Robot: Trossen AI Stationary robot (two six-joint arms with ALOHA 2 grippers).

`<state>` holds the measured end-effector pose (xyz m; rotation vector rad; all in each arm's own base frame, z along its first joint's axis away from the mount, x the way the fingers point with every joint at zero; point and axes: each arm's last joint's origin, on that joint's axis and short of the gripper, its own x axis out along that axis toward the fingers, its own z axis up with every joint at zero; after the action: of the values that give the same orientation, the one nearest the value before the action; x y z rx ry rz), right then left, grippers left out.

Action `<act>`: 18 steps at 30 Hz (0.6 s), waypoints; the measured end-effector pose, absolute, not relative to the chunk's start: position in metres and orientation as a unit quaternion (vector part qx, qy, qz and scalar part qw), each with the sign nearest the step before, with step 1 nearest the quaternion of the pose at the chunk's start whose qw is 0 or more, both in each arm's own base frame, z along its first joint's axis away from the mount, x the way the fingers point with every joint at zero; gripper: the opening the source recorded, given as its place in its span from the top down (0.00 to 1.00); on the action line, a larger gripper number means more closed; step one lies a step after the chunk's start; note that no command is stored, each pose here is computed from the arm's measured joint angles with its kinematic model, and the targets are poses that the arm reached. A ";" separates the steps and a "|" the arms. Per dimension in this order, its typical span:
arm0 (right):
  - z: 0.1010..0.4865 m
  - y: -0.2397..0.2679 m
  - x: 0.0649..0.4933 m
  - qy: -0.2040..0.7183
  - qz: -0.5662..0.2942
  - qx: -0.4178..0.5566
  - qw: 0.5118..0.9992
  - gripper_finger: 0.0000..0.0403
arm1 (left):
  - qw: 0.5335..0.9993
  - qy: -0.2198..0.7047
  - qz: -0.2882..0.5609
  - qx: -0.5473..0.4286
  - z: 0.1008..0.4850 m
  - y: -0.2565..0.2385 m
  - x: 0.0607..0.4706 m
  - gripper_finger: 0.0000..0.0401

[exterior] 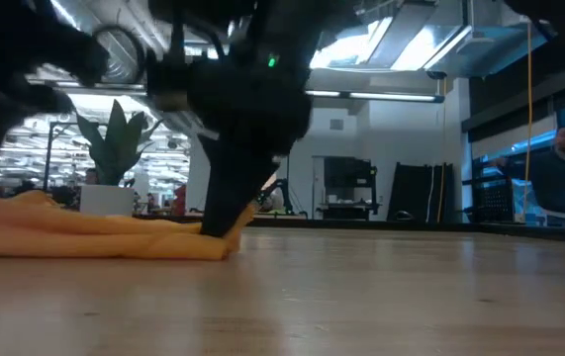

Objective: Roll microfiber towels into tight, uniform cylinder then place into a basket
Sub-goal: Roll the orange microfiber towel

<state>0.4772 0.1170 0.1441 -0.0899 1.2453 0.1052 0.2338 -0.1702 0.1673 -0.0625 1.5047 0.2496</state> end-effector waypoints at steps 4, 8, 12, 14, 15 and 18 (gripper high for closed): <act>0.157 0.147 0.469 0.573 0.069 -0.047 0.815 0.99 | 0.739 0.667 0.092 -0.036 0.180 -0.193 0.229 1.00; 0.170 0.170 0.461 0.559 0.079 -0.049 0.824 0.99 | 0.755 0.652 0.066 -0.040 0.194 -0.212 0.225 1.00; 0.180 0.180 0.455 0.551 0.080 -0.033 0.830 0.99 | 0.767 0.639 0.039 -0.046 0.210 -0.226 0.225 1.00; 0.184 0.181 0.454 0.552 0.101 -0.019 0.827 0.99 | 0.767 0.639 0.026 -0.058 0.213 -0.229 0.227 1.00; 0.185 0.182 0.454 0.554 0.115 -0.010 0.825 0.99 | 0.764 0.641 0.017 -0.067 0.213 -0.230 0.227 1.00; 0.186 0.183 0.456 0.552 0.148 0.013 0.821 0.99 | 0.756 0.649 -0.004 -0.088 0.211 -0.232 0.229 1.00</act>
<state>0.4557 0.1826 0.1861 0.0275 1.1741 0.3152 0.2289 -0.2317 0.2110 -0.1917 1.4157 -0.0083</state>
